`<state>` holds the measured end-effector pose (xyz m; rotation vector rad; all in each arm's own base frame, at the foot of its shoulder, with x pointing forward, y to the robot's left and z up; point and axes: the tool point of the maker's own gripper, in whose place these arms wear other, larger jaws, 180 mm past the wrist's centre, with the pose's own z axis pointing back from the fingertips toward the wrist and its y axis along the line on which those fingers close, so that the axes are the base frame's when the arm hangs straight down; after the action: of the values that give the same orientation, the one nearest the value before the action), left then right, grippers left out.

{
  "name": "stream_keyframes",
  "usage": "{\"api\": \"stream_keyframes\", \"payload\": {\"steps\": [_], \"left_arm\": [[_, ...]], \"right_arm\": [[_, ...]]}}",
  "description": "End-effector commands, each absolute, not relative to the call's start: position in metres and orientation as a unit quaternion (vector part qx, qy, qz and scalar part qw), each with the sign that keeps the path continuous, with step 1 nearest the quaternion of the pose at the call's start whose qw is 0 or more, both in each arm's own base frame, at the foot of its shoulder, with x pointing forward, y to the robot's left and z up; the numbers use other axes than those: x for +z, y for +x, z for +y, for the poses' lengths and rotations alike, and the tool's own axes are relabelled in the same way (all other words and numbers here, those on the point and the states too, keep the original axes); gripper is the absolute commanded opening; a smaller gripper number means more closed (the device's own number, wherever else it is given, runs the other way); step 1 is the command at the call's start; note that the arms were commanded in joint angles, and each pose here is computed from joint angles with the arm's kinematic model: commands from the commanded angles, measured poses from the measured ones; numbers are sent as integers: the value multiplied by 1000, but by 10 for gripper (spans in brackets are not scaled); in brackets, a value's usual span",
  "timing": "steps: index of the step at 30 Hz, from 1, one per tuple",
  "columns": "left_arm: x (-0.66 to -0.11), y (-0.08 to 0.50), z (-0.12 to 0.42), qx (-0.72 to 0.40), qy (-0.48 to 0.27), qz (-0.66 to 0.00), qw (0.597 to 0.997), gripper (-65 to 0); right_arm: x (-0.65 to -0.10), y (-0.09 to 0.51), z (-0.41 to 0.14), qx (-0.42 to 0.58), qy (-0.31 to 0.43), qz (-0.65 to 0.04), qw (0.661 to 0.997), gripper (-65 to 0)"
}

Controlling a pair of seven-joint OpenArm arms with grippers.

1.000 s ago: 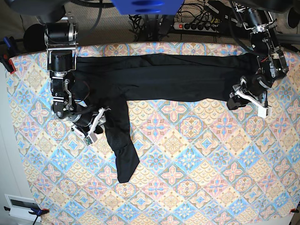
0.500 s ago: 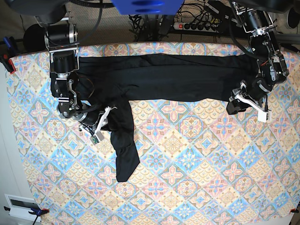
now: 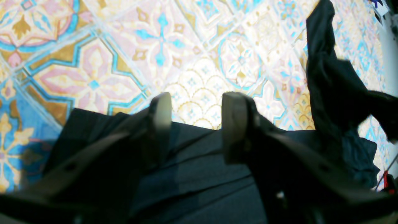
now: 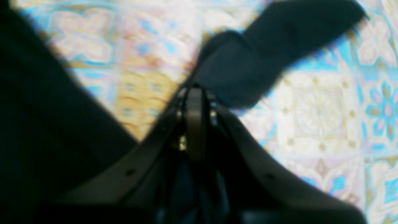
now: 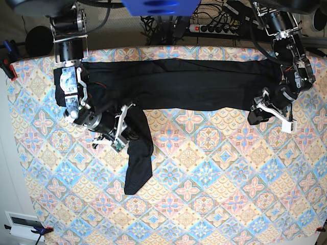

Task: Layout the t-shirt on the table in an organized manner, then fold the t-shirt properly
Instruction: 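Fold the sleeve with the right gripper back onto the folded strip, then move the left gripper to the hanging fabric and grasp it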

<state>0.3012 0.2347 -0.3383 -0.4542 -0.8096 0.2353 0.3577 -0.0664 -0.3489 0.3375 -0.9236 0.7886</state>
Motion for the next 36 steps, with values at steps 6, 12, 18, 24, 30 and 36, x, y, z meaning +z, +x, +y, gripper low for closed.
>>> {"api": "stream_keyframes", "payload": {"steps": [6,12,18,24,30,36], "left_arm": [[-324,308,239,107,-217,-412,879,-395],[-325,308,238,105,-217,-410,879,-395],[-324,309,237,103,-218,-411,879,-395],[-319,328,209,68,-229,-414,878,-395],[-316,353,149,13,-241,-413,878,-395],[-324,377,67,-48,-280,-383,879,-392]], "right_arm": [[-298,327,-39,391,187,-484,760,-649],[-299,275,-26,400,212,-470,758,-649],[-324,218,10,432,266,-413,757,-649],[-341,185,23,488,285,-365,740,-646],[-346,187,8,501,267,-355,743,-586],[-337,219,-25,463,223,-386,766,-497]]}}
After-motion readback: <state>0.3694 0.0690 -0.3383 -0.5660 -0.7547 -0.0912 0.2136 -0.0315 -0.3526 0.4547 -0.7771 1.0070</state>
